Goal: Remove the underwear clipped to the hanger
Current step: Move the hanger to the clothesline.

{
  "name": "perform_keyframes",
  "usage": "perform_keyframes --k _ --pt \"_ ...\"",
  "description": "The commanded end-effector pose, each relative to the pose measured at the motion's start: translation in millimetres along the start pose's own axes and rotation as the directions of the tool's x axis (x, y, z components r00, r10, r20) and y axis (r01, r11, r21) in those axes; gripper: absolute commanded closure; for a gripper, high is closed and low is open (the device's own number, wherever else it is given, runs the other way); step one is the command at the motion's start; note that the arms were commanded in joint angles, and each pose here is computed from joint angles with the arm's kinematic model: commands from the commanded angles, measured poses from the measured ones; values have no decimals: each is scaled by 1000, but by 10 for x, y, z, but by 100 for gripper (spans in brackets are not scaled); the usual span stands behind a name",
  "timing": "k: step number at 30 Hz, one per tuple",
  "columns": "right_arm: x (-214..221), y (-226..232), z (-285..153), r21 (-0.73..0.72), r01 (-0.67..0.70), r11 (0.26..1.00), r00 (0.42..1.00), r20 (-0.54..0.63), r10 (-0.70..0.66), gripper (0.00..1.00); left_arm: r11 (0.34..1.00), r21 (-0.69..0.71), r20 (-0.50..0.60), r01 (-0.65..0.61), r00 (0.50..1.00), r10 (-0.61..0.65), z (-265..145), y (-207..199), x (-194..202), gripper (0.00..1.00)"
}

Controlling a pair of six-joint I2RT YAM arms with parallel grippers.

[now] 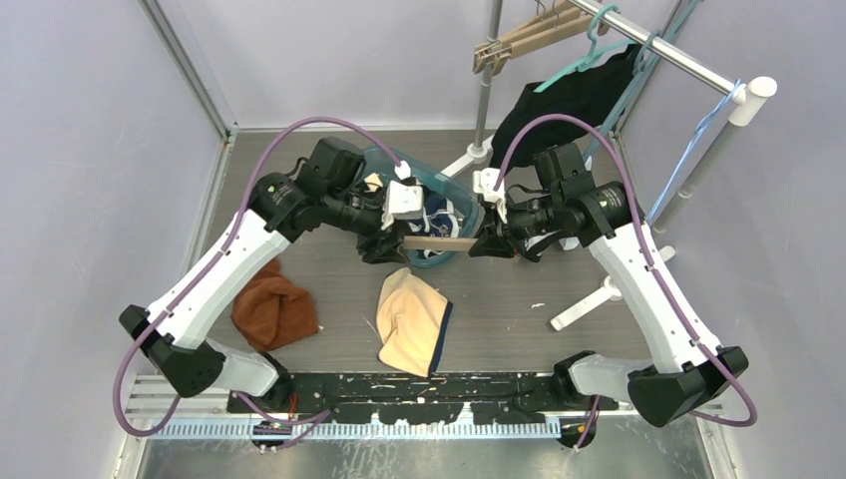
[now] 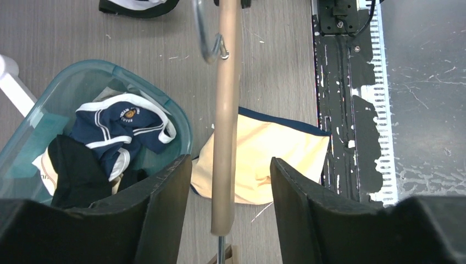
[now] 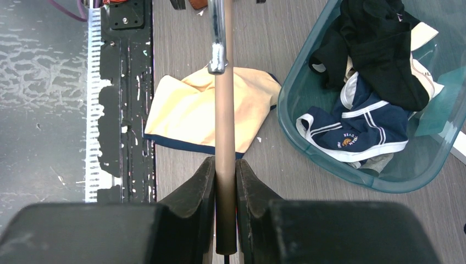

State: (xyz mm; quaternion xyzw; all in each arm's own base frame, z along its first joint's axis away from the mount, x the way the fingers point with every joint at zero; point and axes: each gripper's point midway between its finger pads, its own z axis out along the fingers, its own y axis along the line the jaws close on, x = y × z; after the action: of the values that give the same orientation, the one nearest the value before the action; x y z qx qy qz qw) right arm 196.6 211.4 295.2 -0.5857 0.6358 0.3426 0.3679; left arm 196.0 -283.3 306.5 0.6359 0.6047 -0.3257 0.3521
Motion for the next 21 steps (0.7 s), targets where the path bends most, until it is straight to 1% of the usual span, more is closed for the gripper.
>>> perform_keyframes --k 1,6,9,10,12,14,15,16,17,18,20,21 --pt "-131 48 -43 5 45 999 998 45 -46 99 999 34 20 -28 999 27 28 -52 -85 46" --pt "-106 39 -38 8 43 999 998 38 -44 99 998 43 20 -39 999 38 45 -59 -125 53" --pt "-77 36 -32 12 45 999 998 32 -45 99 998 47 17 -41 999 40 53 -61 -130 63" --pt "-70 37 -34 15 47 999 998 31 -48 99 998 46 15 -43 999 43 55 -57 -122 68" --pt "-53 47 -35 18 47 999 998 30 -48 99 998 41 6 -46 999 46 65 -40 -95 81" --pt "-48 51 -43 26 49 998 998 31 -50 99 999 20 -2 -49 999 50 60 -7 -81 97" --pt "-46 47 -49 33 47 998 998 30 -48 99 999 3 -1 -50 999 50 52 21 -89 100" --pt "-51 38 -54 42 46 998 998 32 -47 99 999 -14 2 -51 999 51 34 36 -108 100" --pt "-65 26 -70 55 44 998 998 34 -46 96 998 -34 3 -45 999 45 18 62 -123 100" --pt "-79 -2 -94 72 38 997 998 38 -41 89 997 -56 4 -43 999 44 -6 89 -145 100" --pt "-132 -51 -151 108 26 994 998 47 -31 70 993 -106 3 -43 999 43 -77 153 -202 100" --pt "-158 -78 -186 129 21 991 998 52 -27 63 990 -136 0 -42 999 43 -122 192 -229 100"
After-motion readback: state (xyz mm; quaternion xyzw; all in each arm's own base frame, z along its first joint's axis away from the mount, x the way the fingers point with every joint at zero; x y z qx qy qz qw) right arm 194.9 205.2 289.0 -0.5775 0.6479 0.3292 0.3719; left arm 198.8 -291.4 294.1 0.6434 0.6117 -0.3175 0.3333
